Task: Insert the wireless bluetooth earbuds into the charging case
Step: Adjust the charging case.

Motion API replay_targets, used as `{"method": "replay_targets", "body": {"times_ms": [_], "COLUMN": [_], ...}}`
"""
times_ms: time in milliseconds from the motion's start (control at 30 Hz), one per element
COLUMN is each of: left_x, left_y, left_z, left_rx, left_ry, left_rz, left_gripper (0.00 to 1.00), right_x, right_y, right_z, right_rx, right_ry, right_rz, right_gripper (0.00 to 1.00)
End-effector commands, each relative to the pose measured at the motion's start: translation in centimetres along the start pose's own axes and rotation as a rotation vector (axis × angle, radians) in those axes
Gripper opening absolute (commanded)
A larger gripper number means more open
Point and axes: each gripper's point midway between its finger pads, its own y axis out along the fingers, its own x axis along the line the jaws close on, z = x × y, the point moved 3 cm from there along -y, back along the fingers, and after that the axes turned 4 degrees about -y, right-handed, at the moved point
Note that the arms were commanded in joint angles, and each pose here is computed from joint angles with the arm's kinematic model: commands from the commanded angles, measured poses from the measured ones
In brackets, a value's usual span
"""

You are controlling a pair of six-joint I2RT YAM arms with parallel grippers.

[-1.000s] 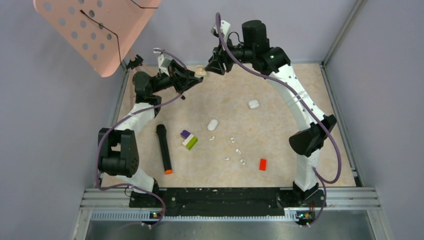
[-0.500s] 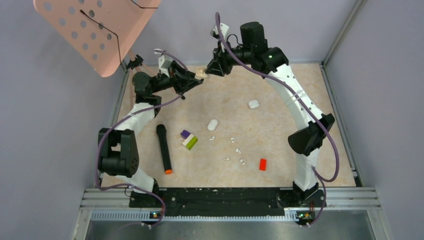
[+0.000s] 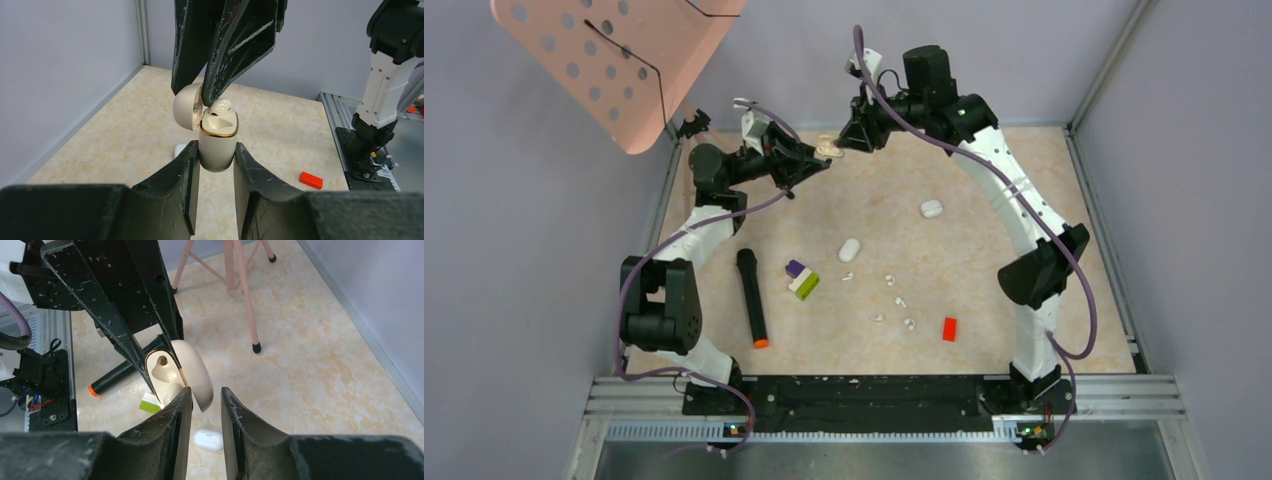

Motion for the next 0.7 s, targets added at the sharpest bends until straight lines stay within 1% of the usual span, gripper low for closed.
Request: {"method": "replay_targets", "body": {"times_ms": [0, 67, 133, 200, 233, 267, 300, 333, 400, 467, 567, 667], "left_x": [-0.8, -0.8, -0.7, -0.5, -0.4, -0.2, 0.1, 0.5, 1.1, 1.5, 1.7, 1.5], "left_y": [0.4, 0.5, 0.5, 0.6, 0.6, 0.6, 0.6, 0.6, 0.5, 0.5, 0.4, 0.4], "left_z": [-2.2, -2.2, -2.2, -2.1, -2.2, -2.1, -2.1, -2.2, -2.0, -1.5, -1.1, -0.8], "left_rx": [-0.04, -0.04, -0.042, -0.045, -0.048, -0.053, -0.059, -0.07, -0.083, -0.082, -0.077, -0.066], "left_ry": [0.118, 0.117, 0.112, 0.106, 0.101, 0.095, 0.085, 0.069, 0.048, 0.029, 0.012, 0.007], "left_rz": [0.017, 0.016, 0.014, 0.005, -0.003, -0.014, -0.032, -0.057, -0.092, -0.112, -0.114, -0.099], "left_gripper": [0.0, 0.0, 0.0, 0.0, 0.0, 0.0, 0.0, 0.04, 0.2, 0.31, 0.4, 0.43], "right_x": [0.3, 0.3, 0.4, 0.5, 0.5, 0.6, 0.6, 0.6, 0.6, 0.5, 0.2, 0.0], "right_y": [0.3, 0.3, 0.4, 0.4, 0.3, 0.3, 0.2, 0.1, -0.1, -0.3, -0.5, -0.6], "right_z": [0.3, 0.3, 0.2, 0.2, 0.1, 0.0, -0.2, -0.3, -0.6, -0.8, -1.1, -1.1], "right_rx": [0.006, 0.006, 0.003, -0.001, -0.004, -0.007, -0.01, -0.012, -0.015, -0.009, 0.006, 0.015], "right_ry": [0.014, 0.014, 0.009, 0.001, -0.007, -0.017, -0.029, -0.044, -0.096, -0.167, -0.249, -0.273], "right_rz": [-0.027, -0.031, -0.037, -0.046, -0.049, -0.051, -0.051, -0.05, -0.035, -0.006, 0.039, 0.061], "right_gripper": [0.29, 0.28, 0.24, 0.17, 0.11, 0.0, 0.0, 0.0, 0.0, 0.0, 0.0, 0.0]}}
